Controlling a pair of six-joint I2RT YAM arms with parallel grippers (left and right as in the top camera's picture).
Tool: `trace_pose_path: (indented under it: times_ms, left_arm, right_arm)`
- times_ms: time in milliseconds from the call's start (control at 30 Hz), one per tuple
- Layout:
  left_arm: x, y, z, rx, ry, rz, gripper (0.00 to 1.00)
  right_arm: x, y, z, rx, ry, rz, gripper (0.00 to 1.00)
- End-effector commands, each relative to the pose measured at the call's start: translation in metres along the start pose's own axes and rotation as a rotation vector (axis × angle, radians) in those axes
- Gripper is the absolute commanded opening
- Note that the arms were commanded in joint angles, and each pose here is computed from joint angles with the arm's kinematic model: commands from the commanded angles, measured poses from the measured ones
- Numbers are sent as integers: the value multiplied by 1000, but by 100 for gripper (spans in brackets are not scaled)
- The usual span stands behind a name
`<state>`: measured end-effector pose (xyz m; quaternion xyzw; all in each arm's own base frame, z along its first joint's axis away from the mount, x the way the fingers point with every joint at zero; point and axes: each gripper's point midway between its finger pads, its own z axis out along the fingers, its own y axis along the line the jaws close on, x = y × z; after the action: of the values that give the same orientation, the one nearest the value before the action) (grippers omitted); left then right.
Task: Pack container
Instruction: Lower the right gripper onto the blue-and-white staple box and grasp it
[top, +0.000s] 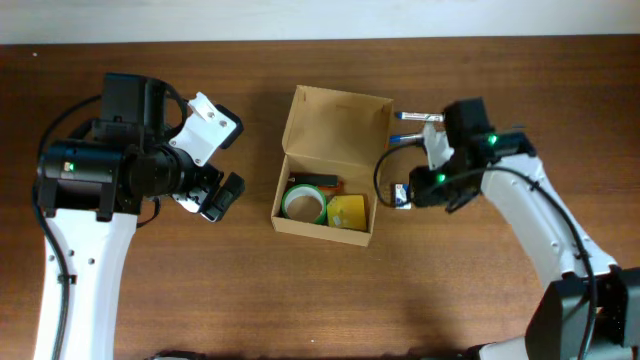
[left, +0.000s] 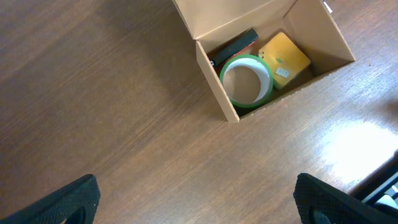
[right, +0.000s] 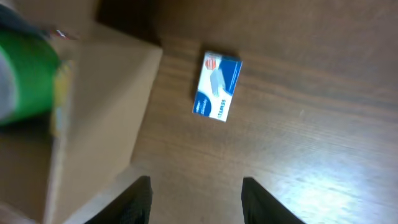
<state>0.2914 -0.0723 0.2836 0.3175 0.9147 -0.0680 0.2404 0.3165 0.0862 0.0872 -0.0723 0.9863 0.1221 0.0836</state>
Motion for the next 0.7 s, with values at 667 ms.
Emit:
trace_pose_path:
  times_ms: [667]
  left_arm:
    - [-3,0,-5,-6,-19,16,100]
  right_arm:
    - [-20,-13,57,109,-239,32,65]
